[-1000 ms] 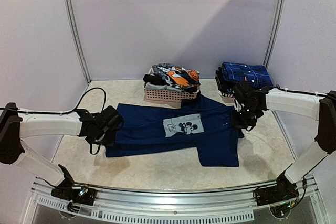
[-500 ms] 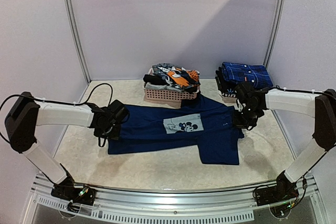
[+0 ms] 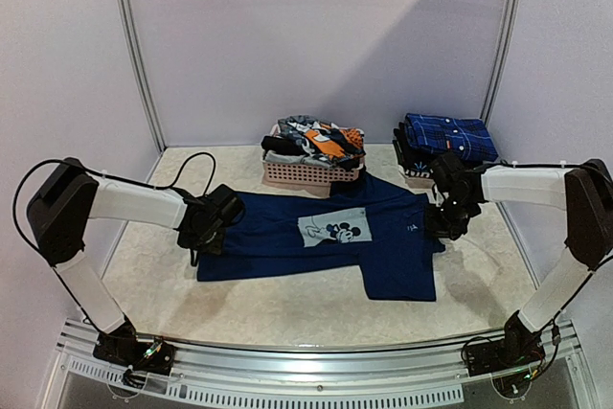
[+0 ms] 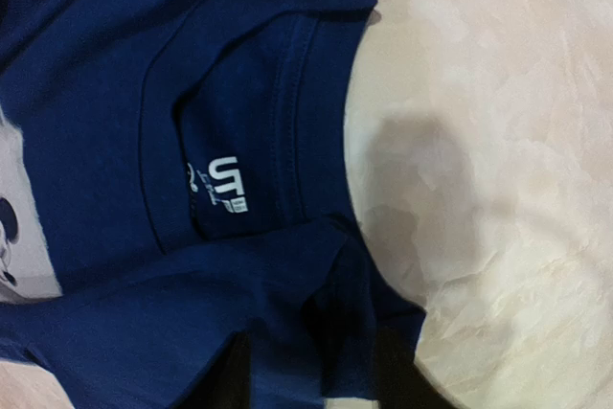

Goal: Fold and stack the mixed laundry pile
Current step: Pick up the crumpled T-shirt from the center of the board.

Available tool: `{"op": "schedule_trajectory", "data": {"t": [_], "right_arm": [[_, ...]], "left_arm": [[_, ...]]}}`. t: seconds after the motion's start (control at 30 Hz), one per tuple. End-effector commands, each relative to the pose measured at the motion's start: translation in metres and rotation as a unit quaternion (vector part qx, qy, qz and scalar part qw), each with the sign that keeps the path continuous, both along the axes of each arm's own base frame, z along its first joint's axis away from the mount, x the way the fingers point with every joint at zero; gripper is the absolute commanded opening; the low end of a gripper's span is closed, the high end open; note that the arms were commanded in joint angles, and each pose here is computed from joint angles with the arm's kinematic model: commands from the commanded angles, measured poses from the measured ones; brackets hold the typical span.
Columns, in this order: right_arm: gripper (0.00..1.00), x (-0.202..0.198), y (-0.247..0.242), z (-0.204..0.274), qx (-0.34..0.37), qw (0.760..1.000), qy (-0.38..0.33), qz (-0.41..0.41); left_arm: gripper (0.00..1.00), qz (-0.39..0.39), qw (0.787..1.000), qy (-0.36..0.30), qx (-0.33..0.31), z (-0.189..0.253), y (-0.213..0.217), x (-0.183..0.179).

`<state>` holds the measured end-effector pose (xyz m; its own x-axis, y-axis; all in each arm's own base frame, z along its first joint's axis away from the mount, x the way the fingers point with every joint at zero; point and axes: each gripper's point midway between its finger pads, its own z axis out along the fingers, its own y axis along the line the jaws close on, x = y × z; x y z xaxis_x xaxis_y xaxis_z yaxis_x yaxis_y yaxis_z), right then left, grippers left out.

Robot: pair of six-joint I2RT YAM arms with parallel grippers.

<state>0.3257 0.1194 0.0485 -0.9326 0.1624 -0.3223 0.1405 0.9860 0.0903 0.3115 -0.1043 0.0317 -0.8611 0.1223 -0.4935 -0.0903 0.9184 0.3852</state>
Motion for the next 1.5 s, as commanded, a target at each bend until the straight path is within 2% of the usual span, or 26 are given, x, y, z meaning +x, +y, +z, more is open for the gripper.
{"op": "schedule_trajectory", "data": {"t": [0.0, 0.07, 0.13, 0.27, 0.43, 0.63, 0.77, 0.87, 1.03, 1.2, 1.47], "right_arm": [[0.55, 0.0, -0.009, -0.004, 0.018, 1.0, -0.005, -0.014], [0.62, -0.002, -0.013, 0.0, 0.02, 0.999, -0.015, -0.023], [0.64, -0.005, -0.017, 0.007, 0.02, 0.999, -0.029, -0.031], [0.61, -0.02, -0.03, 0.016, 0.024, 0.997, -0.054, -0.05], [0.58, -0.034, -0.028, 0.018, 0.076, 0.993, -0.069, -0.052], [0.56, -0.032, -0.016, 0.002, 0.143, 0.987, -0.049, -0.047], [0.55, -0.026, -0.012, -0.006, 0.153, 0.987, -0.037, -0.042], [0.51, -0.022, -0.014, -0.013, 0.162, 0.985, -0.027, -0.047], [0.39, -0.023, -0.02, -0.028, 0.171, 0.983, -0.009, -0.062], [0.32, -0.023, -0.021, -0.028, 0.17, 0.983, -0.014, -0.063], [0.14, -0.021, -0.025, -0.029, 0.163, 0.984, -0.017, -0.064]], "left_arm": [[0.68, 0.0, 1.0, -0.03, -0.006, 0.018, 0.004, -0.002], [0.76, -0.006, 1.0, -0.029, -0.008, 0.023, 0.003, -0.009], [0.78, -0.006, 0.999, -0.034, -0.008, 0.031, 0.004, -0.017], [0.77, -0.005, 0.999, -0.033, -0.034, 0.042, 0.008, -0.038], [0.73, -0.017, 0.993, -0.02, -0.117, 0.03, 0.001, -0.062], [0.68, -0.015, 0.982, -0.022, -0.185, 0.009, -0.004, -0.08], [0.67, -0.019, 0.972, -0.031, -0.23, 0.002, -0.014, -0.082], [0.67, -0.017, 0.973, -0.03, -0.229, 0.001, -0.013, -0.083], [0.64, -0.015, 0.972, -0.026, -0.233, -0.002, -0.014, -0.084], [0.59, -0.015, 0.972, -0.018, -0.234, -0.01, -0.016, -0.084], [0.53, -0.015, 0.969, 0.004, -0.248, -0.02, -0.024, -0.087]]}}
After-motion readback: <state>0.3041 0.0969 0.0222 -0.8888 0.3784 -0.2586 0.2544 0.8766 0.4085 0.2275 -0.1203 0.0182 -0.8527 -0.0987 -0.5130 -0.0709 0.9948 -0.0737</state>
